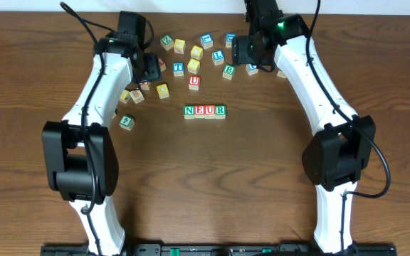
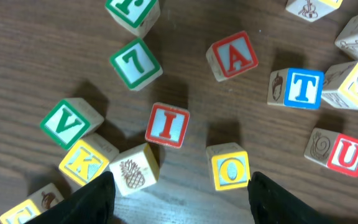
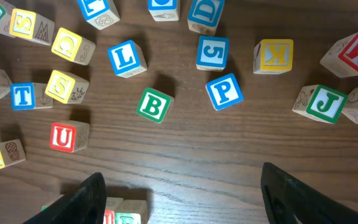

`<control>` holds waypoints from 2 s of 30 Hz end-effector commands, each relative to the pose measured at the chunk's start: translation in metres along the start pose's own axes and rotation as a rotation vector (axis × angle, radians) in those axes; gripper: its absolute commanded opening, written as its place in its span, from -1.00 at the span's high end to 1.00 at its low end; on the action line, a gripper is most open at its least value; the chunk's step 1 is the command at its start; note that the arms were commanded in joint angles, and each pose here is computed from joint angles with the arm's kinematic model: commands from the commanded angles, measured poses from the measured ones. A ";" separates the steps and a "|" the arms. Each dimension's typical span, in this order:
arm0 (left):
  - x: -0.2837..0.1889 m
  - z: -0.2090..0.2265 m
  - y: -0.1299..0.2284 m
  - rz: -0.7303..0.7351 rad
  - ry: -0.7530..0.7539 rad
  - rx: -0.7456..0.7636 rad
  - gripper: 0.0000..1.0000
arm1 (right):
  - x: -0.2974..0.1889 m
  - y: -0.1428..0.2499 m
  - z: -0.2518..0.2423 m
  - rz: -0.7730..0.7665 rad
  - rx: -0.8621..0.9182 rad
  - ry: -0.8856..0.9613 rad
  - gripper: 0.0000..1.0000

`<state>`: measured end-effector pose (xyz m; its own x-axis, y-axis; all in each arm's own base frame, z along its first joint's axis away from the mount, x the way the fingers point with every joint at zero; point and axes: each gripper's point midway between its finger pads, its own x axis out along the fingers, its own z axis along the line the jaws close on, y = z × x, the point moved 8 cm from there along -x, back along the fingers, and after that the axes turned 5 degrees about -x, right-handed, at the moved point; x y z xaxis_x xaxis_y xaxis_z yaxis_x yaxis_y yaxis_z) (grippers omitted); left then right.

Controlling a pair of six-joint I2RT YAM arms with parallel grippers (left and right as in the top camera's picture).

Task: Spell out NEURIPS
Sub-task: 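Lower the left gripper and grasp the red I block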

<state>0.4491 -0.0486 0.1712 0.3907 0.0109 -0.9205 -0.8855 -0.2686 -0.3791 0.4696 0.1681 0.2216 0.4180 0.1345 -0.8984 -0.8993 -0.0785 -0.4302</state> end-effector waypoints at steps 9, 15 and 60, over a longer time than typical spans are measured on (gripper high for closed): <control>0.028 -0.002 -0.005 -0.002 -0.010 0.052 -0.36 | 0.001 0.004 0.000 0.020 -0.017 0.005 -0.54; 0.036 0.001 -0.008 -0.023 -0.055 0.054 -0.36 | 0.001 0.004 0.000 0.021 -0.017 0.005 -0.54; 0.026 0.001 -0.023 -0.110 -0.032 0.086 0.34 | 0.001 0.004 -0.001 0.020 -0.017 0.013 -0.69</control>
<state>0.4767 -0.0437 0.1154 0.3956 0.0634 -0.9162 -0.8987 -0.1791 -0.4004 0.4673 0.1671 0.2202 0.4042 0.1283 -0.9056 -0.9054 -0.0847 -0.4161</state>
